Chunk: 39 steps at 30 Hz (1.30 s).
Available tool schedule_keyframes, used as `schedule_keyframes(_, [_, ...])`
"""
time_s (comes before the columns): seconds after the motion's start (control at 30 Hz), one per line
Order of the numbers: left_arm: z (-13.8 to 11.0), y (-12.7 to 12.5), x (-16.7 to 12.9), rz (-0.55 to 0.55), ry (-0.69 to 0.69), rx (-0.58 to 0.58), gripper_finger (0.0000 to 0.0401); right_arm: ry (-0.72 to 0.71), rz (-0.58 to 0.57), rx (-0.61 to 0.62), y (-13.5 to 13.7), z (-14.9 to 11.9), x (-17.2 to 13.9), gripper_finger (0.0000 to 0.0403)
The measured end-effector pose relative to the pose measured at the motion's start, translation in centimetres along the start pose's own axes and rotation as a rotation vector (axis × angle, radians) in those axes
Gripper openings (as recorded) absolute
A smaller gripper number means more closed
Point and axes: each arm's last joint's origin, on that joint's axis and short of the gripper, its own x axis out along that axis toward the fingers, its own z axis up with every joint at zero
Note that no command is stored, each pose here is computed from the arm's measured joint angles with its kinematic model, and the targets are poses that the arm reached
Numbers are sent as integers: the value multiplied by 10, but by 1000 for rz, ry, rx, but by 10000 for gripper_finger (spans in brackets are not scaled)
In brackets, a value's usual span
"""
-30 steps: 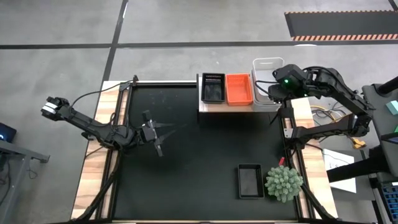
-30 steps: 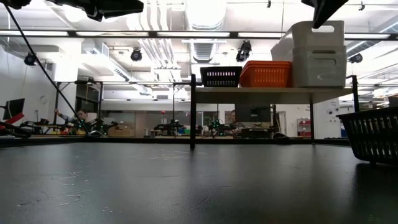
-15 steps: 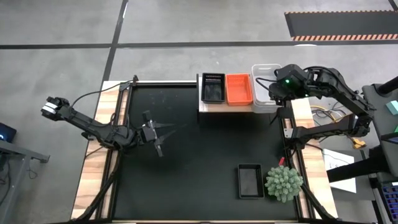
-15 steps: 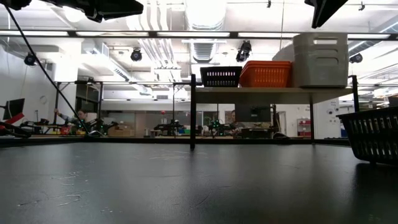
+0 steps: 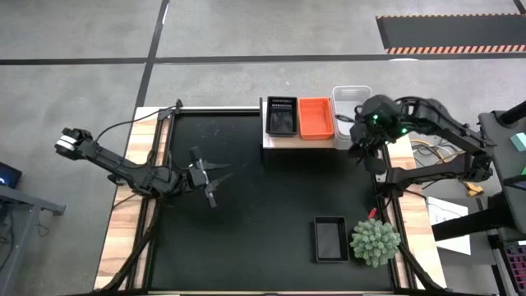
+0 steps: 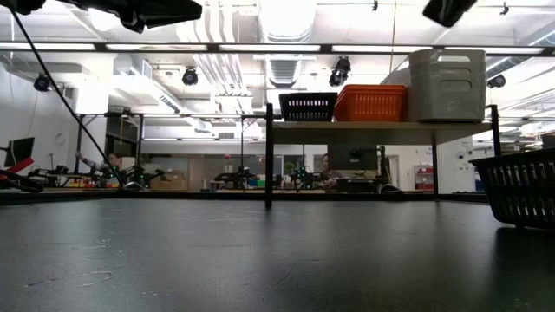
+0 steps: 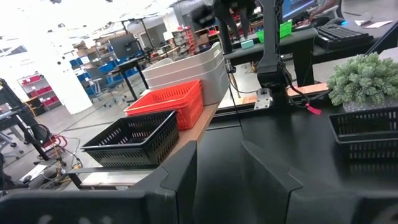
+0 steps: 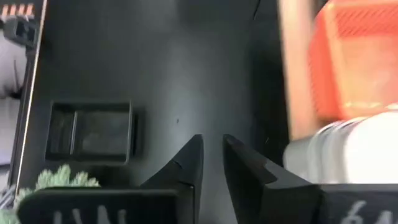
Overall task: Stack baskets on shelf by color
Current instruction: Stack the white bin on the white bin on the shelf, then stack the black basket on the black basket on the shelf
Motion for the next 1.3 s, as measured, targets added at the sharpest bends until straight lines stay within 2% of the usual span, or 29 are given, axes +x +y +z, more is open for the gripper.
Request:
schedule_keyframes(0.13, [-1, 0, 0, 0, 0, 0, 106, 96, 7, 38, -2, -13, 23, 31])
schedule_keyframes(0.33, [0, 0, 0, 1, -2, -2, 106, 256, -197, 60, -14, -26, 47, 10])
schedule_keyframes(0.63, [0, 0, 0, 2, -8, -7, 106, 290, -354, 41, -19, -27, 50, 9])
schedule_keyframes(0.83, [1, 0, 0, 3, -12, -11, 106, 276, -343, 58, -19, -26, 50, 9])
schedule_keyframes(1.03, [-4, -5, 4, -2, 6, -95, 106, 167, -205, 115, -12, -21, 50, 9])
schedule_keyframes(1.3, [-26, -30, 21, -66, 97, -275, 106, 36, -132, -9, 6, -6, 57, 9])
